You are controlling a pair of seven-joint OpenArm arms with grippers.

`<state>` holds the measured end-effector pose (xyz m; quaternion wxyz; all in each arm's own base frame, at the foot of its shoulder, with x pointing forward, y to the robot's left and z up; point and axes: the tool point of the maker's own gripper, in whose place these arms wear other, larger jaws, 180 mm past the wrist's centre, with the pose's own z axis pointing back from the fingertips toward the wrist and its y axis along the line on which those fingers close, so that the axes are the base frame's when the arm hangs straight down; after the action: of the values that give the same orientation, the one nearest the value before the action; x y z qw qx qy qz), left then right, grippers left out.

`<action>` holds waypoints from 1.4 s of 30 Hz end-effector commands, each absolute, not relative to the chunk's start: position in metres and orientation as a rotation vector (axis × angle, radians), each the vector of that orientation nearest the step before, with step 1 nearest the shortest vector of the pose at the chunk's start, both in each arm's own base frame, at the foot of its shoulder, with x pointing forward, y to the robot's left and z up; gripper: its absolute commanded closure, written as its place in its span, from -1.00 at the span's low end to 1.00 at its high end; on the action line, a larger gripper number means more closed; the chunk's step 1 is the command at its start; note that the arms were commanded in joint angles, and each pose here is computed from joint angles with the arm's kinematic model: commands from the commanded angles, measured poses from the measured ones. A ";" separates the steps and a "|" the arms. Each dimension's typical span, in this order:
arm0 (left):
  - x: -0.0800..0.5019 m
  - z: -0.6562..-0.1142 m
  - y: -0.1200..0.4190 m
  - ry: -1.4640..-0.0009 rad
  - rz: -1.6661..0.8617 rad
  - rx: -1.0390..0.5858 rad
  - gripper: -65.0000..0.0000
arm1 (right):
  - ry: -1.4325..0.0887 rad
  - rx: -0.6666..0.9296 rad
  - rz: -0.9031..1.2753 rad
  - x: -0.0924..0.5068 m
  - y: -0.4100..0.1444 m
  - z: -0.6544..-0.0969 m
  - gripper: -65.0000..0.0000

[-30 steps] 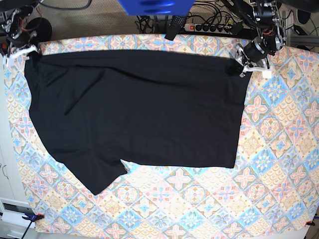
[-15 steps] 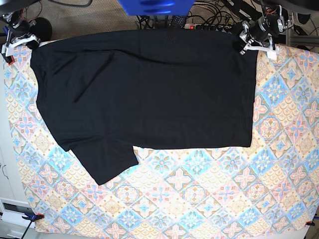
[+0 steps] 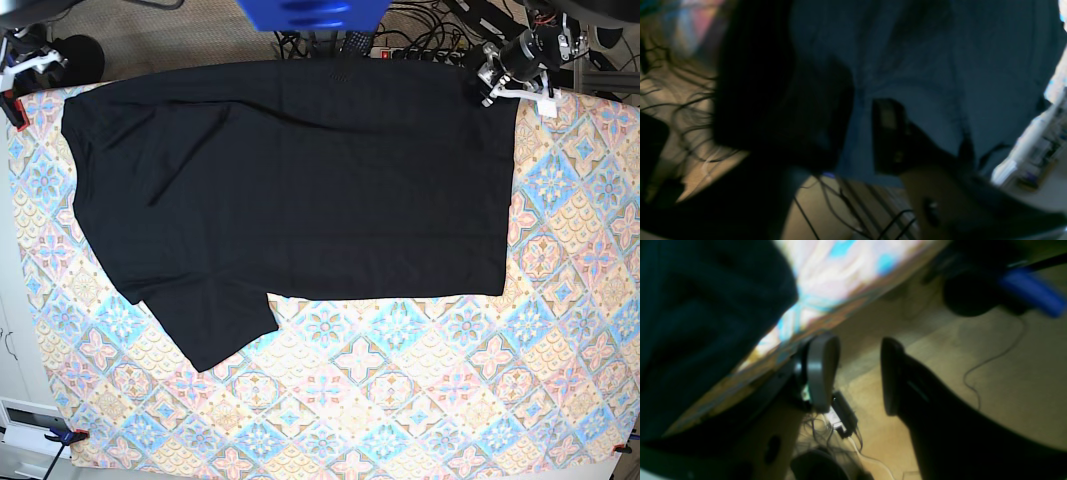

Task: Fold the T-shirt properly
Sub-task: 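Pull the held shirt edge back with both grippers, straightening it, then move both grippers to the shirt's side edge midway toward the hem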

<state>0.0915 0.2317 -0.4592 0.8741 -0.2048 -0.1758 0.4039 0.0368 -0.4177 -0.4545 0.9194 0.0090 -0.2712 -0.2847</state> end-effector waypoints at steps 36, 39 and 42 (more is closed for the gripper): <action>0.341 -0.394 0.319 -0.714 0.650 -0.219 -0.02 | -0.791 -0.040 -0.092 0.212 -0.376 -0.357 0.28; 0.359 -0.403 0.314 -0.719 0.620 -0.183 -0.02 | -0.777 -0.081 -0.077 0.217 -0.381 -0.356 0.28; 0.373 -0.421 0.305 -0.700 0.603 -0.169 -0.02 | -0.761 -0.097 -0.048 0.224 -0.378 -0.358 0.28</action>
<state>0.3542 0.2991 -0.4423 0.9023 -0.0784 -0.3041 0.2954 0.2124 -0.3735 -0.3749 0.9382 -0.0420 -0.3421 -0.0317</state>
